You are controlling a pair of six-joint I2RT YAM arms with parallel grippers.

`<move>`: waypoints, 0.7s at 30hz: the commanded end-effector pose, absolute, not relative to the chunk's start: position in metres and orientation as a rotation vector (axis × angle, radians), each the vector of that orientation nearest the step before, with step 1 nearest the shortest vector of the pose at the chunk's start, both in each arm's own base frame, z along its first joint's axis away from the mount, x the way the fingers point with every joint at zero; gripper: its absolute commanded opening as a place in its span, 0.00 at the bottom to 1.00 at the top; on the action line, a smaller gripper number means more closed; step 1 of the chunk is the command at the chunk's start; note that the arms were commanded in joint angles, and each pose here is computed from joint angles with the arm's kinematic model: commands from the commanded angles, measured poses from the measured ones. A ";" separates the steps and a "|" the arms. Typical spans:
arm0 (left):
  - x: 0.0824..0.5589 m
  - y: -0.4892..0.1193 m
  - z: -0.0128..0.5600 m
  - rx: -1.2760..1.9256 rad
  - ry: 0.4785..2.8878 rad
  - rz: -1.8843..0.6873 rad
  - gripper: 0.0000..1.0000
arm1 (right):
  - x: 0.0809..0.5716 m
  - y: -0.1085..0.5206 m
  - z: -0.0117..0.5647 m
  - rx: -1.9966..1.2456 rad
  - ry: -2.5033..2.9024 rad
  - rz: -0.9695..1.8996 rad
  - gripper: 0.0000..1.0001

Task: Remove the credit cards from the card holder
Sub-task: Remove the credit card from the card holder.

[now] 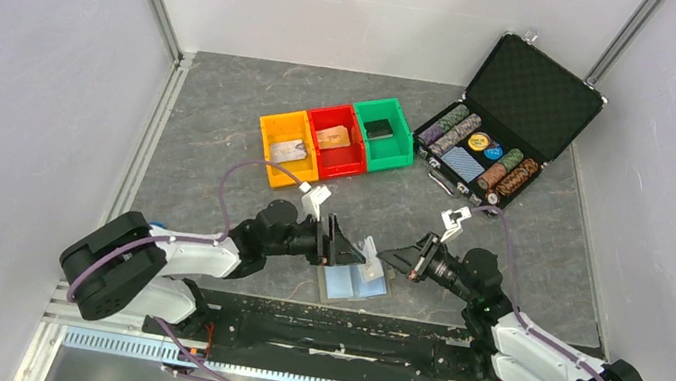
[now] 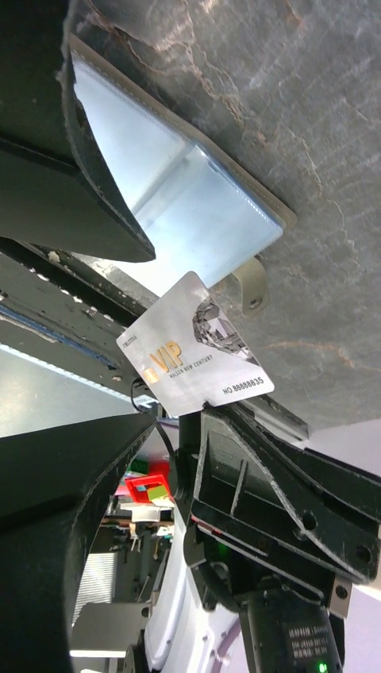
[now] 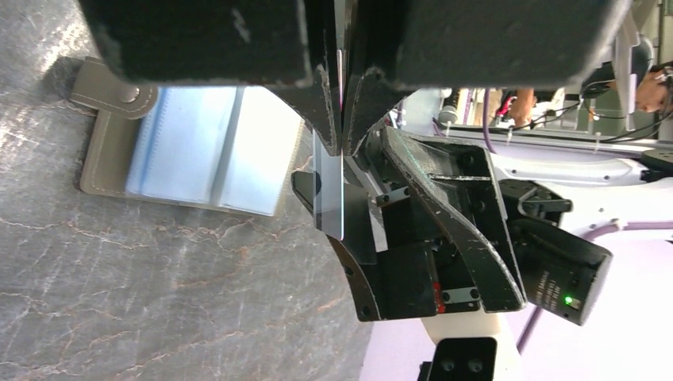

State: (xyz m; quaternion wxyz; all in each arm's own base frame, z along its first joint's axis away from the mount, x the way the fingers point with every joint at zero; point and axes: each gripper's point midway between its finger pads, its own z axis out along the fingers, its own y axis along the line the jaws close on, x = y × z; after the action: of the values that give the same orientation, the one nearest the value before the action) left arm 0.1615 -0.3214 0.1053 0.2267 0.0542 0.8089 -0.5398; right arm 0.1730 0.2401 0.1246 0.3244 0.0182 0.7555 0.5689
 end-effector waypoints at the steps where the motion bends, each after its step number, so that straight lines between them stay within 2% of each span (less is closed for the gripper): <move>1: 0.160 -0.332 0.137 0.135 2.067 -1.652 0.77 | 0.171 0.241 0.146 0.064 1.891 1.580 0.00; 4: 0.158 -0.339 0.153 0.171 1.978 -1.720 0.76 | 0.165 0.242 0.147 0.056 1.885 1.617 0.00; 6: 0.158 -0.342 0.159 0.173 1.939 -1.762 0.69 | 0.161 0.242 0.147 0.053 1.877 1.644 0.00; 11: 0.150 -0.345 0.175 0.178 1.850 -1.902 0.40 | 0.154 0.243 0.142 0.007 1.889 1.649 0.00; 16: 0.144 -0.347 0.171 0.191 1.869 -1.952 0.04 | 0.150 0.242 0.126 -0.110 1.925 1.578 0.02; 21: 0.137 -0.346 0.167 0.270 1.916 -1.933 0.02 | 0.156 0.238 0.123 -0.275 1.923 1.478 0.21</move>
State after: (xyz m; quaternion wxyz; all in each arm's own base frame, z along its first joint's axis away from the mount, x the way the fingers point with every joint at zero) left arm 0.1509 -0.3444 0.1375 0.2060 0.0543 0.7218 -0.6585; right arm 0.1521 0.2400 0.1231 0.3155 -0.0341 0.7384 0.5949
